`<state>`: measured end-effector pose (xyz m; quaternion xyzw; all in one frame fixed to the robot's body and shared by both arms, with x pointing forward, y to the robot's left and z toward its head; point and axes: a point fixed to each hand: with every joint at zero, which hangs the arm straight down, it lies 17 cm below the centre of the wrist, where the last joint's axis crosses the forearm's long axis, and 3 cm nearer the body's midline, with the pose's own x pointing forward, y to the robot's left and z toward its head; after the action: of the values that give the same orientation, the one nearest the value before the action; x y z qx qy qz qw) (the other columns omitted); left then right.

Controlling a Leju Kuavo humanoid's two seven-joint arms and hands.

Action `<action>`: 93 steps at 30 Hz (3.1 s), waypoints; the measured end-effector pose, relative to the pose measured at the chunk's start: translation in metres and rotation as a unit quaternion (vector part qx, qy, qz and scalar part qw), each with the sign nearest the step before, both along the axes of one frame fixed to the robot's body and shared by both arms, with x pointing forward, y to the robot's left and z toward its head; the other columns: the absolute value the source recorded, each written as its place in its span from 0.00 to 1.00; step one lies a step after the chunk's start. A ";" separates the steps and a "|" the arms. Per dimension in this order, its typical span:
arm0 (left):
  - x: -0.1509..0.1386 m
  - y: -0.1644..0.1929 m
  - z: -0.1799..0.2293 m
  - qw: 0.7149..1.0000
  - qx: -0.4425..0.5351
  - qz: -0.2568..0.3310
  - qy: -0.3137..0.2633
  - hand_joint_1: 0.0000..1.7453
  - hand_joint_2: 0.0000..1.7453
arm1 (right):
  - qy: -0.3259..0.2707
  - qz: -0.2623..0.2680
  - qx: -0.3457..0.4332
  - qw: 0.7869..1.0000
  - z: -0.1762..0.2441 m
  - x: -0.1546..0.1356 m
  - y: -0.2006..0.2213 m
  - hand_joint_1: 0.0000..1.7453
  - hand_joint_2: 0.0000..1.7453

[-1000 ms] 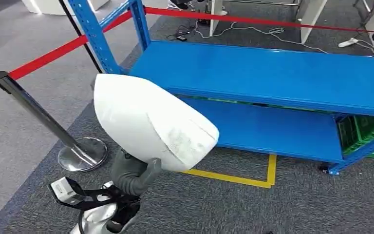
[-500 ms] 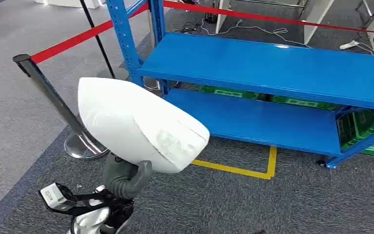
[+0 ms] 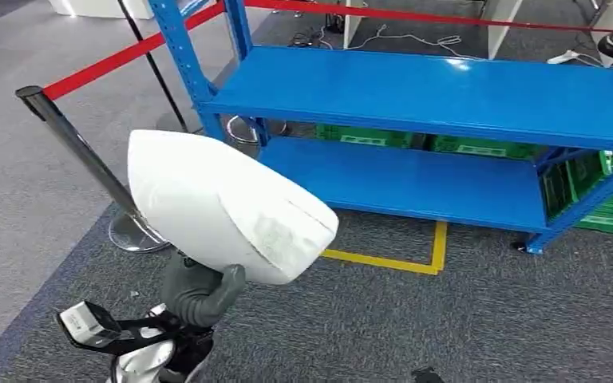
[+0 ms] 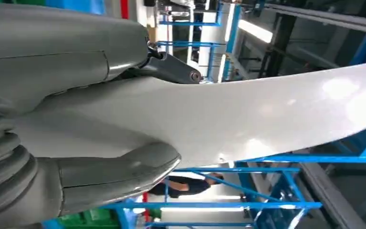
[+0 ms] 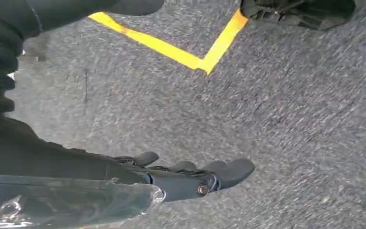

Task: Take the parts from the cabinet and place them on the table.

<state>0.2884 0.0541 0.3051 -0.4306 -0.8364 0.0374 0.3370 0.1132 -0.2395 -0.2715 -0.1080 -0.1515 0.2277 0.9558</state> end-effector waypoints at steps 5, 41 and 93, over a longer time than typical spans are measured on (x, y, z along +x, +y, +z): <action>0.001 0.001 0.000 1.000 0.000 0.002 0.000 1.00 1.00 | 0.000 -0.003 0.001 1.000 0.000 -0.001 0.000 0.00 1.00; 0.015 0.015 -0.003 0.992 0.051 0.113 0.009 1.00 1.00 | -0.112 0.011 -0.008 0.994 0.014 0.032 -0.002 0.00 1.00; 0.009 0.007 0.002 0.995 0.041 0.086 0.001 1.00 1.00 | -0.004 -0.095 -0.004 0.995 0.000 -0.003 -0.013 0.00 1.00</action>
<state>0.2973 0.0612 0.3072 -0.3423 -0.8710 0.0323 0.3509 0.1106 -0.2528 -0.2717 -0.1261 -0.1433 0.1359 0.9721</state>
